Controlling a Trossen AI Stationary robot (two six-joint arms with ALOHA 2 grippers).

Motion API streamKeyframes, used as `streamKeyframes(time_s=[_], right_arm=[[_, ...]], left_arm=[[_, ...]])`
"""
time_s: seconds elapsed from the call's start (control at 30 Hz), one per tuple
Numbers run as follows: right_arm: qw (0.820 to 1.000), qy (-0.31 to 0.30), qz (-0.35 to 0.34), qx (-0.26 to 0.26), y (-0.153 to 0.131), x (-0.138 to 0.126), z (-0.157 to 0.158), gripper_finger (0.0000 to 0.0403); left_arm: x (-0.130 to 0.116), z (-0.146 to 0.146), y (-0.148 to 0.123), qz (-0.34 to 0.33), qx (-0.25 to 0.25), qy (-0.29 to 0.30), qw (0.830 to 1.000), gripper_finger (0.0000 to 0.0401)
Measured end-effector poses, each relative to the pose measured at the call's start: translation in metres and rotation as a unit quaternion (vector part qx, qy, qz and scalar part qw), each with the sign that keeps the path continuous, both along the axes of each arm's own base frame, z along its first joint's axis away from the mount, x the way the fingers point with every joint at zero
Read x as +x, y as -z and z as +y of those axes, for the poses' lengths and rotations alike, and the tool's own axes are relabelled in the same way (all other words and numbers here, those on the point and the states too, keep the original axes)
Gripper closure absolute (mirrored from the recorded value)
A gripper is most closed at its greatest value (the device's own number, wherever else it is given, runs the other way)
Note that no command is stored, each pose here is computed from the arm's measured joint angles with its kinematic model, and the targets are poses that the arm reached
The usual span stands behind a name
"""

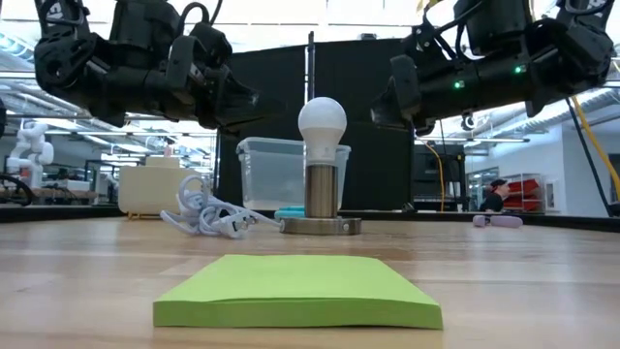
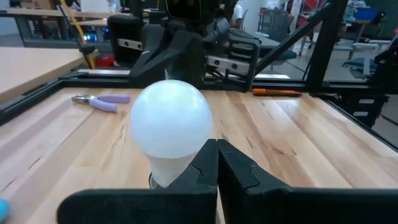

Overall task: Screw lightbulb
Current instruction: Insert the lightbulb into the lamp

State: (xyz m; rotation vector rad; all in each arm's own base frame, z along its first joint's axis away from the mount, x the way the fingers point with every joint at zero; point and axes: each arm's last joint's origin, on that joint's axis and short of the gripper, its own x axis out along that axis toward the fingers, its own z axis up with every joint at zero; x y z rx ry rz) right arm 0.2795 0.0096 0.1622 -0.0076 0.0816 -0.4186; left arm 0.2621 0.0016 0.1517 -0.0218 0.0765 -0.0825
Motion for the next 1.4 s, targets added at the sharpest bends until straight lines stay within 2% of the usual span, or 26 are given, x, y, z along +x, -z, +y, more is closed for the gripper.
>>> streamKeyframes(time_s=[0.2, 0.47, 1.4], right_arm=[[1.000, 0.000, 0.001, 0.000, 0.000, 0.000, 0.000, 0.0403], [1.000, 0.002, -0.001, 0.006, 0.000, 0.000, -0.001, 0.0403], [1.000, 0.013, 0.024, 0.016, -0.002, 0.009, -0.001, 0.0403]], left_arm=[[0.004, 0.000, 0.005, 0.011, 0.000, 0.000, 1.000, 0.0401], [0.020, 0.000, 0.010, 0.017, 0.000, 0.000, 1.000, 0.0401], [0.020, 0.005, 0.010, 0.019, 0.009, -0.008, 1.000, 0.0401]])
